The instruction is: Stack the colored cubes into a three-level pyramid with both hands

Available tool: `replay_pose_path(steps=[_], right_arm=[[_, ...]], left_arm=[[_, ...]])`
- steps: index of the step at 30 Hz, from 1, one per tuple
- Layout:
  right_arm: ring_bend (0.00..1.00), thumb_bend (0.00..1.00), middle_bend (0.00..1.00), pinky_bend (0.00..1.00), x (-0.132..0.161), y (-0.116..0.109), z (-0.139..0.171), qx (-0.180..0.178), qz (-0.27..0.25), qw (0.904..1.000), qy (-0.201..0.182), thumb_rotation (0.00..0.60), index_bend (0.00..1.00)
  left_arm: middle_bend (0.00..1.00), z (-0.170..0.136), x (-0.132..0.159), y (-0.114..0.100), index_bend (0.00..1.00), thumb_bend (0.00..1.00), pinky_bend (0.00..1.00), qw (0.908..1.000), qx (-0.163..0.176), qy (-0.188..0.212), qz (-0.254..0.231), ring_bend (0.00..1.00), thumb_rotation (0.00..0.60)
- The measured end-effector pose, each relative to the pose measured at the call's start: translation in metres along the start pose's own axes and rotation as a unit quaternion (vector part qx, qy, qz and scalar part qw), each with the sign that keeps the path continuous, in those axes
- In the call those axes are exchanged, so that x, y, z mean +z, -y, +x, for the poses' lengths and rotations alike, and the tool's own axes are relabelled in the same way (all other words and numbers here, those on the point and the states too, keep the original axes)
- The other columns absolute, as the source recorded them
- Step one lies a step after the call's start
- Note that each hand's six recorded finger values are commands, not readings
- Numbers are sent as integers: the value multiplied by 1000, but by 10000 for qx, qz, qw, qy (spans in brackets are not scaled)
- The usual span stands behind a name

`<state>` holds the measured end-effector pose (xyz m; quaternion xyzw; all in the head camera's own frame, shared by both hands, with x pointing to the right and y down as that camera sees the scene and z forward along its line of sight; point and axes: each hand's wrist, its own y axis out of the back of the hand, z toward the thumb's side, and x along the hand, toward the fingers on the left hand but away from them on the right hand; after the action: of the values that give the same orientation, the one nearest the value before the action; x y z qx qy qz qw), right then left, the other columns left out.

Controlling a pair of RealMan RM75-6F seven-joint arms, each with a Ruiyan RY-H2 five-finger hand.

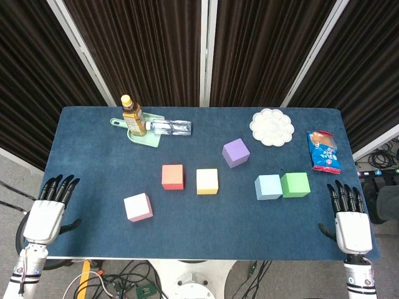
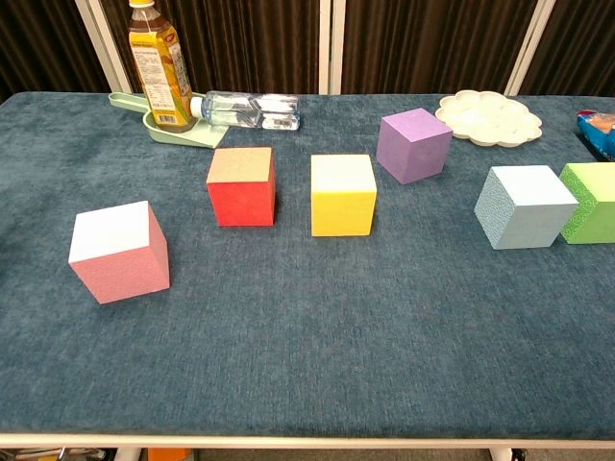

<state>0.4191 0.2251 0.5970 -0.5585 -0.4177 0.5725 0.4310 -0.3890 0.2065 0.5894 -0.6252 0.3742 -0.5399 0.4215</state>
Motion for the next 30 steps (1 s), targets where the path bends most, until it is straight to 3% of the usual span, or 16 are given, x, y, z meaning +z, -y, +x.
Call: replay_pose_path(steps=[5, 30], right_arm=[[0, 0, 0, 0, -1, 3, 0, 70, -40, 10000, 11, 600, 0], [0, 0, 0, 0, 5, 1, -10, 167, -152, 9996, -143, 600, 0]], left_arm=[[75, -1, -1, -1, 86, 0, 87, 9998, 3, 12, -178, 0, 600], [74, -5, -10, -1, 86, 0, 87, 9999, -16, 24, -166, 0, 600]])
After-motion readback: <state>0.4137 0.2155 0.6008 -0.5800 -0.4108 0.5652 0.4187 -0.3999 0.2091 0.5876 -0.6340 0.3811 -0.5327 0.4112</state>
